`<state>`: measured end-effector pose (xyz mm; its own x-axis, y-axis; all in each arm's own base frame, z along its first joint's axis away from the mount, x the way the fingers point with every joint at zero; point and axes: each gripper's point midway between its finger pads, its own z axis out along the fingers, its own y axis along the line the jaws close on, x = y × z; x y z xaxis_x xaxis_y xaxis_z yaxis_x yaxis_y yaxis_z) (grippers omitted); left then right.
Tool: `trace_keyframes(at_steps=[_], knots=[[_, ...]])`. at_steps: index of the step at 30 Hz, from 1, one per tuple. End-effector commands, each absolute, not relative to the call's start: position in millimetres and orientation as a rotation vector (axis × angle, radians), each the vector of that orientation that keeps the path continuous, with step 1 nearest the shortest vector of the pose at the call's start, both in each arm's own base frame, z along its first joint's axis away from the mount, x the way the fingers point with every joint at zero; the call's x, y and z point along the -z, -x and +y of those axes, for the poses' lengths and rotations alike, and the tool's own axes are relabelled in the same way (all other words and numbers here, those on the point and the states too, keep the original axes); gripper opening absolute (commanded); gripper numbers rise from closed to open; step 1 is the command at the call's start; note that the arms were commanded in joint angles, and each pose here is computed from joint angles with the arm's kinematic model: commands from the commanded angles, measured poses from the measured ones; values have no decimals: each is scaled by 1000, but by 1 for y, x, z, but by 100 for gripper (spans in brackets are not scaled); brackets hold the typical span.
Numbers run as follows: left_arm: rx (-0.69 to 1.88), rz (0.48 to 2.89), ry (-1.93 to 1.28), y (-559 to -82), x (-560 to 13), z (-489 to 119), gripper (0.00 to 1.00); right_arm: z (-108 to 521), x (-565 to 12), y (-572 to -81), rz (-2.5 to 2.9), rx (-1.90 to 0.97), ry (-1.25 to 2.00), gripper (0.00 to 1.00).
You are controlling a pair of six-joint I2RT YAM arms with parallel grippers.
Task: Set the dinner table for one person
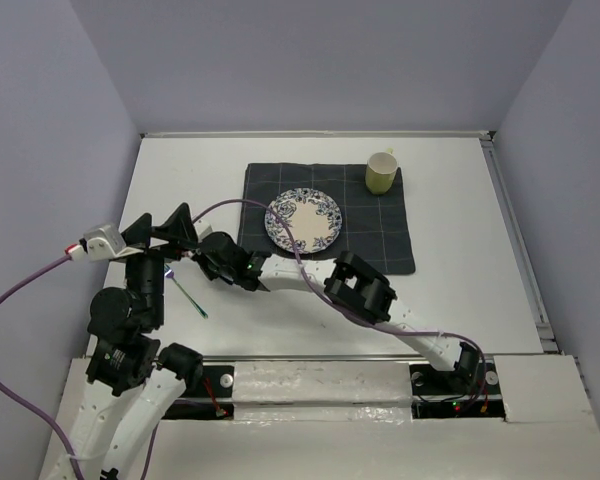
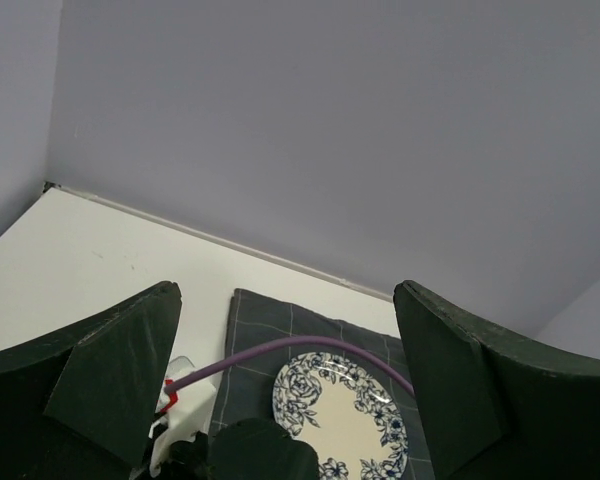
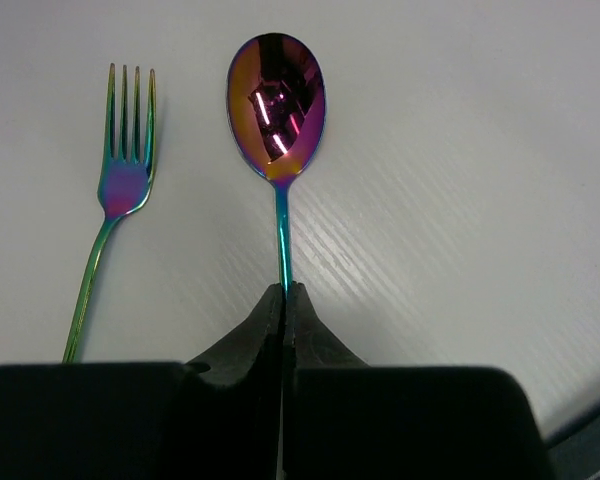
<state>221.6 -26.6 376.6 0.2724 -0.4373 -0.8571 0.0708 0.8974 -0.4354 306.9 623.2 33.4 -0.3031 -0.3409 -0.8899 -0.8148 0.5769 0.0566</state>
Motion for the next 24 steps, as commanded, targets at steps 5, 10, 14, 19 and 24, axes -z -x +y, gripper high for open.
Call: trace_keyframes(at_steps=[5, 10, 14, 19, 24], knots=[[363, 1218, 324, -221, -384, -29, 99, 609, -51, -281, 1883, -788, 842, 0], [364, 1219, 323, -221, -383, -29, 99, 608, -106, -269, 1769, -903, 843, 0], [367, 1217, 320, -221, -384, -29, 99, 598, -133, -267, 1731, -945, 806, 0], [369, 1218, 318, -221, -384, -30, 99, 585, -154, -271, 1712, -982, 708, 0], [368, 1224, 314, -222, -383, -31, 99, 558, -171, -291, 1720, -976, 567, 0]])
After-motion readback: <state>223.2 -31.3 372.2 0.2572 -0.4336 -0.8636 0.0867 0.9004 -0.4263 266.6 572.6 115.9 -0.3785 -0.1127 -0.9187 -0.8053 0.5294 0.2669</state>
